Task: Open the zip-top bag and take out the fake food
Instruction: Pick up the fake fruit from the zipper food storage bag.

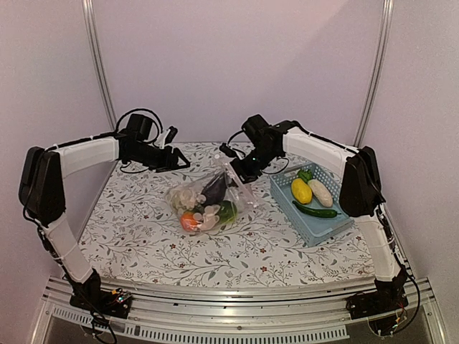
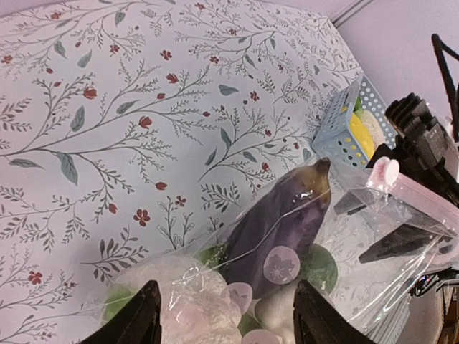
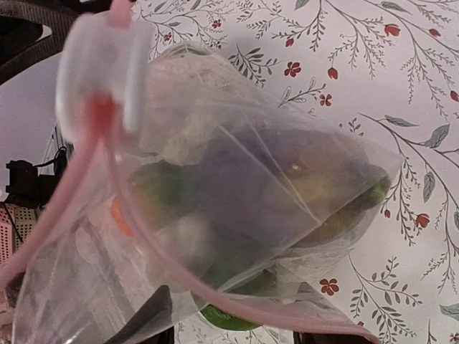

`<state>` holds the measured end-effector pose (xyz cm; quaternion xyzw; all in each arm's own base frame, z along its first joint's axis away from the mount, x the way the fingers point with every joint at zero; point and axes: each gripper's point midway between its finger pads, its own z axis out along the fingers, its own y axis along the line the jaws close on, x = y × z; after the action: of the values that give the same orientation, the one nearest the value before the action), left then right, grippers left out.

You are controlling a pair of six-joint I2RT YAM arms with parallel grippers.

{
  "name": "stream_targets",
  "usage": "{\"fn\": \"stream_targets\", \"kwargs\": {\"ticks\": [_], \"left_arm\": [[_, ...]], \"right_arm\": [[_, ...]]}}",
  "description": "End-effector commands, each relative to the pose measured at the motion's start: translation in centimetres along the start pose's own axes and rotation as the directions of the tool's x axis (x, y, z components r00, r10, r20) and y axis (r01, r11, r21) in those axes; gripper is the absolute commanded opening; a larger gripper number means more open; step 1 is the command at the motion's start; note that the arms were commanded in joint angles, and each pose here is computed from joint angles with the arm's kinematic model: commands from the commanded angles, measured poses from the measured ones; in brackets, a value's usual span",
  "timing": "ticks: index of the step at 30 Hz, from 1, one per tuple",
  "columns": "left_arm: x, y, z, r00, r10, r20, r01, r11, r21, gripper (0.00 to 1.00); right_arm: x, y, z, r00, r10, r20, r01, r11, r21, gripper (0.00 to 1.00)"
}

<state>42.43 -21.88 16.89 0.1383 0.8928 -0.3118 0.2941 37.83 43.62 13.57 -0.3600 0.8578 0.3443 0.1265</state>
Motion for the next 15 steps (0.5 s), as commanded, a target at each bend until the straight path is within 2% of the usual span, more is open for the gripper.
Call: {"fn": "stream_targets", "kwargs": {"ticks": [1, 2, 5, 9, 12, 15], "left_arm": [[2.6, -0.6, 1.4, 0.995, -0.001, -0.096, 0.002, 1.0, 0.012, 0.6], [3.2, -0.7, 1.7, 0.993, -0.003, -0.118, 0.002, 1.0, -0.01, 0.57], [5.0, -2.8, 1.8, 0.981, 0.009, -0.196, -0.018, 0.999, -0.041, 0.46], [6.9, -6.3, -0.1, 0.982, 0.036, -0.185, -0.04, 0.999, -0.015, 0.25], [9.2, -6.9, -0.9, 0.984, 0.042, -0.175, -0.04, 0.999, 0.01, 0.31], [12.6, -5.4, 0.0, 0.972, -0.011, -0.235, 0.007, 1.0, -0.021, 0.3]], "right_arm": [[3.3, 0.3, 2.1, 0.995, 0.002, -0.095, -0.008, 0.998, -0.064, 0.62], [4.1, 0.6, 2.2, 0.992, -0.057, -0.112, 0.05, 0.996, -0.069, 0.65], [5.8, 0.9, 2.4, 0.984, -0.104, -0.148, 0.094, 0.993, -0.071, 0.66], [6.9, 0.9, 3.3, 0.981, -0.086, -0.175, 0.074, 0.995, -0.073, 0.62], [7.2, 1.0, 4.0, 0.977, -0.101, -0.186, 0.091, 0.994, -0.061, 0.57], [7.1, 1.1, 4.3, 0.978, -0.101, -0.185, 0.091, 0.994, -0.063, 0.51]]}}
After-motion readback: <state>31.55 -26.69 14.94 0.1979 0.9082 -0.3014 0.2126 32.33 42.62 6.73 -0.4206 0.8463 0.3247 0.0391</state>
